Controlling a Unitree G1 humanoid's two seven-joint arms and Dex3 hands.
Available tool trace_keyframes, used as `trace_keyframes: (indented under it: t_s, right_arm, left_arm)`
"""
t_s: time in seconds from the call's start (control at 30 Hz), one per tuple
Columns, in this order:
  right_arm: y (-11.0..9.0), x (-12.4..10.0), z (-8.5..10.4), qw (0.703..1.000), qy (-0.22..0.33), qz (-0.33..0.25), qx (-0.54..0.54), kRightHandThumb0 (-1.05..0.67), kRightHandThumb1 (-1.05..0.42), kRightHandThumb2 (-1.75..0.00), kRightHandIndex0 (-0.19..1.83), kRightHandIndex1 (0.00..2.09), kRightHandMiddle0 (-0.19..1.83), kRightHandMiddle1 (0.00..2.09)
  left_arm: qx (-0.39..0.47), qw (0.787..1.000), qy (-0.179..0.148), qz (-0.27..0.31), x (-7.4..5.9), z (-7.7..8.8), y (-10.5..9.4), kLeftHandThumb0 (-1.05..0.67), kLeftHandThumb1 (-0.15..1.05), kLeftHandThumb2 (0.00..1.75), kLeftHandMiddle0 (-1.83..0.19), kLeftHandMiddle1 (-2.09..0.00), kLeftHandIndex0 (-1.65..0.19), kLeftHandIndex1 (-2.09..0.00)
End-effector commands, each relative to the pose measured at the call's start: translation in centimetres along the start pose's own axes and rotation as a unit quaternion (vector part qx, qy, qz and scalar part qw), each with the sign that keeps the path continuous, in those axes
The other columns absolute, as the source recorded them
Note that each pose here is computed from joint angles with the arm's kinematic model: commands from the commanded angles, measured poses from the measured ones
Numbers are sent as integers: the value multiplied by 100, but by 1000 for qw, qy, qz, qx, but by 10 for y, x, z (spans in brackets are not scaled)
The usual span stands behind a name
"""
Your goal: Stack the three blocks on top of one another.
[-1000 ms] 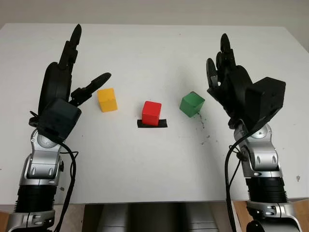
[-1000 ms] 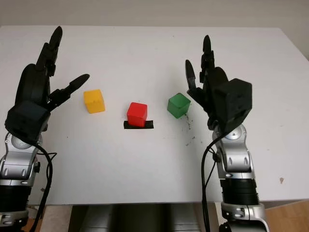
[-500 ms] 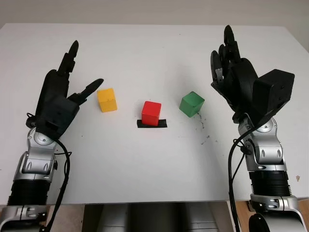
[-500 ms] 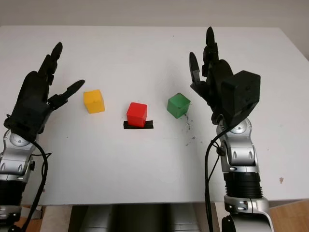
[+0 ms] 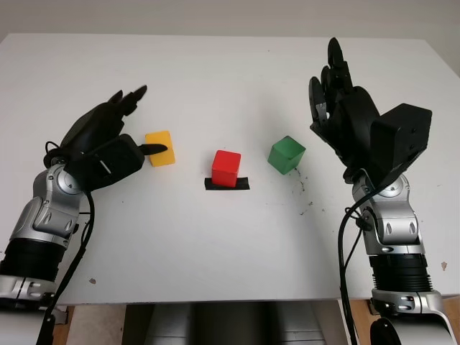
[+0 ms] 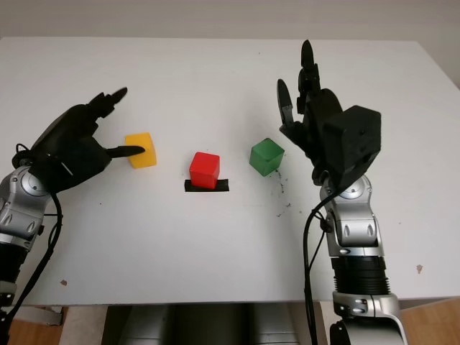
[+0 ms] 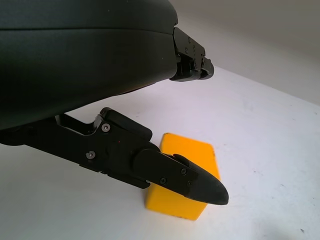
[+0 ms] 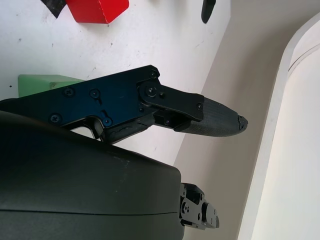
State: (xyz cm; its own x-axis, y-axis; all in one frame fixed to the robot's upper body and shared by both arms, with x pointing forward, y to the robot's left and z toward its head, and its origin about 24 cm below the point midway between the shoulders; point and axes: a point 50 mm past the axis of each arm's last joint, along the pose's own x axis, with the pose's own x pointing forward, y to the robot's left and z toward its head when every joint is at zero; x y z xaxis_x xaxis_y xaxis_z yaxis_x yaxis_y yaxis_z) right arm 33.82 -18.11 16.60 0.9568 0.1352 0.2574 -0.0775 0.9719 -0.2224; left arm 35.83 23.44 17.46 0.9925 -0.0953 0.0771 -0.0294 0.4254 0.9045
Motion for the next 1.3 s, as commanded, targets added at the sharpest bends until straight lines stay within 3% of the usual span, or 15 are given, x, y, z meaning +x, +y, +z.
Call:
trace_keyframes:
  t_s: [0.0, 0.43, 0.77, 1.27]
  right_arm:
    - [-2, 1, 5, 1000, -12, 0, -5, -64, -105, -68, -19, 0, -19, 0]
    - [0, 1, 5, 1000, -17, 2, -2, -63, -105, -70, -19, 0, -19, 0]
    - [1, 1, 3, 1000, -14, -2, -7, -65, -105, -69, -19, 0, -19, 0]
    - [1, -1, 3, 1000, -21, 1, -6, -64, -105, -69, -19, 0, -19, 0]
  left_arm:
    - [10, 1000, -5, 4, 3, 2, 9, -77, 91, 4, 8, -5, -21, -8]
    - [38, 999, -4, -24, 11, 1, 11, -74, 87, 5, 9, -6, -31, -11]
    - [82, 995, 23, -43, 10, 1, 12, -72, 86, 5, 7, -6, -39, -12]
    - [137, 990, 16, -6, 13, -1, -4, -66, 92, 6, -6, -7, -56, -21]
